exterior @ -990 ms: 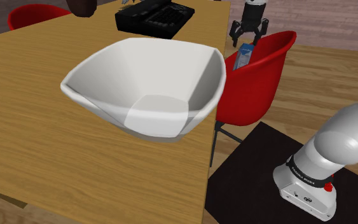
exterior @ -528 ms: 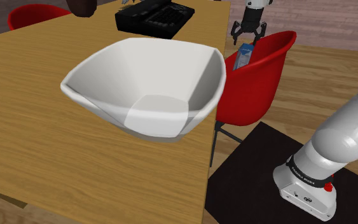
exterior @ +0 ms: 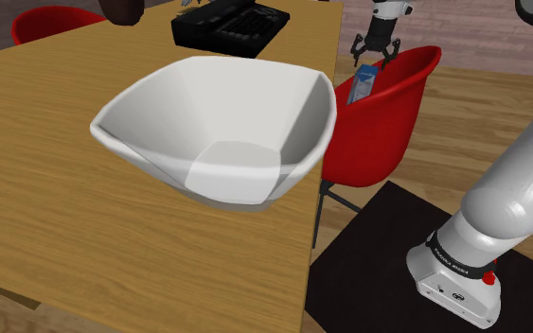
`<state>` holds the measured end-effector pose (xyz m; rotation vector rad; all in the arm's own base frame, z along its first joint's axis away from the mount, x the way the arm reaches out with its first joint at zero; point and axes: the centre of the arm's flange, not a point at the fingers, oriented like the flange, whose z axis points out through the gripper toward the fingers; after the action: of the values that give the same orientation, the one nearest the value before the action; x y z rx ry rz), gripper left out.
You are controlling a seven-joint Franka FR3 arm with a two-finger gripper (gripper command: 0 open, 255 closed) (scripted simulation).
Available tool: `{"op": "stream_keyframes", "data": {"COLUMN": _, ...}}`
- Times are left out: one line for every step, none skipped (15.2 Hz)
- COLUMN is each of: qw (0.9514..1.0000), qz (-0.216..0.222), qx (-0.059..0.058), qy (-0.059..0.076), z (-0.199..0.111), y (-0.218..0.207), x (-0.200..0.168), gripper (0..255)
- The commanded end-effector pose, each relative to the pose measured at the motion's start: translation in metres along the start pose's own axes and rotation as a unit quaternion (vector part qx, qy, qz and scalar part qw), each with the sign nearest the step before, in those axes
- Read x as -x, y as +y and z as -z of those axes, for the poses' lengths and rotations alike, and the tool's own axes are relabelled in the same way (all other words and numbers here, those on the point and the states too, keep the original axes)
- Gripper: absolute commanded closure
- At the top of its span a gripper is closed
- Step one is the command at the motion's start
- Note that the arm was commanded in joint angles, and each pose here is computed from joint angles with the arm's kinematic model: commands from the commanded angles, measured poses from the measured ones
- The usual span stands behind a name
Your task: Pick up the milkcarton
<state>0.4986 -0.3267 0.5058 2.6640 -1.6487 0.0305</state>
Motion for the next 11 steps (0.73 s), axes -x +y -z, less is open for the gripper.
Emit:
{"op": "stream_keyframes", "data": {"qw": 1.0, "qz": -0.003, "qx": 0.0, "qy": 0.0, "z": -0.011, "y": 0.001, "x": -0.002, "gripper": 0}}
{"op": "stream_keyframes", "data": {"qw": 1.0, "qz": -0.003, "qx": 0.0, "qy": 0.0, "z": -0.016, "y": 0.001, "x": -0.002, "gripper": 0}}
{"op": "stream_keyframes", "data": {"qw": 1.0, "qz": -0.003, "qx": 0.0, "qy": 0.0, "z": -0.021, "y": 0.001, "x": -0.001, "gripper": 0}}
{"op": "stream_keyframes", "data": {"qw": 1.0, "qz": -0.003, "qx": 0.0, "qy": 0.0, "z": -0.027, "y": 0.001, "x": -0.001, "gripper": 0}}
{"op": "stream_keyframes", "data": {"qw": 1.0, "qz": -0.003, "qx": 0.0, "qy": 0.0, "z": -0.035, "y": 0.001, "x": -0.001, "gripper": 0}}
{"op": "stream_keyframes", "data": {"qw": 1.0, "qz": -0.003, "qx": 0.0, "qy": 0.0, "z": -0.035, "y": 0.001, "x": -0.001, "gripper": 0}}
{"op": "stream_keyframes", "data": {"qw": 1.0, "qz": -0.003, "qx": 0.0, "qy": 0.0, "z": -0.035, "y": 0.001, "x": -0.001, "gripper": 0}}
{"op": "stream_keyframes", "data": {"qw": 1.0, "qz": -0.003, "qx": 0.0, "qy": 0.0, "z": -0.035, "y": 0.001, "x": -0.002, "gripper": 255}}
{"op": "stream_keyframes", "data": {"qw": 1.0, "qz": -0.003, "qx": 0.0, "qy": 0.0, "z": -0.035, "y": 0.001, "x": -0.002, "gripper": 255}}
{"op": "stream_keyframes", "data": {"qw": 1.0, "qz": -0.003, "qx": 0.0, "qy": 0.0, "z": -0.035, "y": 0.001, "x": -0.002, "gripper": 255}}
{"op": "stream_keyframes", "data": {"qw": 1.0, "qz": -0.003, "qx": 0.0, "qy": 0.0, "z": -0.035, "y": 0.001, "x": -0.002, "gripper": 255}}
